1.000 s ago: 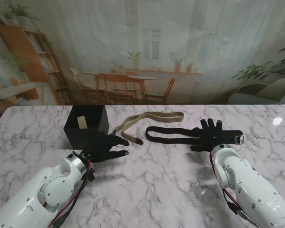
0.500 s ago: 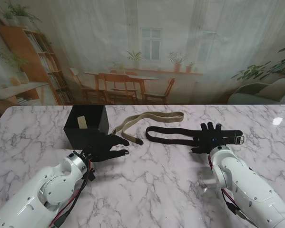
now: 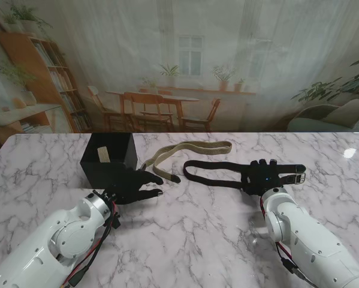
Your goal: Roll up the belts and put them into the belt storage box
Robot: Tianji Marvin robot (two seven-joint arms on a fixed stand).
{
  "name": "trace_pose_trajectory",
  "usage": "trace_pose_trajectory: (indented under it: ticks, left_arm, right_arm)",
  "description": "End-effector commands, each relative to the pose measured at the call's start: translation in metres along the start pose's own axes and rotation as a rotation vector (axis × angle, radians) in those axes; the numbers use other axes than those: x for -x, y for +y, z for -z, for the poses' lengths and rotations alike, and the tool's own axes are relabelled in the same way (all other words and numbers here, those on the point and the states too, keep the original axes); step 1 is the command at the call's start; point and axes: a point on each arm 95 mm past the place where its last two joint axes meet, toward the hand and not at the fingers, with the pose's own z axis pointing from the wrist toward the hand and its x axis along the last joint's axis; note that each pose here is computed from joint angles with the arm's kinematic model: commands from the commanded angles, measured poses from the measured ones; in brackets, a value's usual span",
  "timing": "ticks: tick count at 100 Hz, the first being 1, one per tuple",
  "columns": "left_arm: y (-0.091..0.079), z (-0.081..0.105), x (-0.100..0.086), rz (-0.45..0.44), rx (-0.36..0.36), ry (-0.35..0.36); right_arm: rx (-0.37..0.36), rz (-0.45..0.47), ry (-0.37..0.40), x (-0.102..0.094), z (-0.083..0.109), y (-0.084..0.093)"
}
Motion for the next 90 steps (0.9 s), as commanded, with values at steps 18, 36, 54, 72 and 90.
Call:
trace_pose_trajectory:
  ticks: [18, 36, 54, 72, 90]
  left_arm:
    - [0.003, -0.001, 0.001, 0.002, 0.014, -0.004]
    - [0.003, -0.001, 0.002, 0.000, 0.010, -0.003]
    - [0.003, -0.002, 0.002, -0.002, 0.013, -0.001]
    - [0.004, -0.003, 0.002, -0.002, 0.016, 0.001]
    - [0.004, -0.004, 0.002, -0.003, 0.017, 0.004]
  right_arm:
    - [-0.004, -0.024, 0.001, 0.000, 0.009, -0.012]
    - [0.016, -0.053, 0.007, 0.000, 0.012, -0.015]
    - [0.031, -0.071, 0.004, 0.000, 0.013, -0.018]
    - [0.030, -0.075, 0.019, 0.001, 0.015, -0.017]
    - [0.042, -0.067, 0.034, 0.003, 0.017, -0.017]
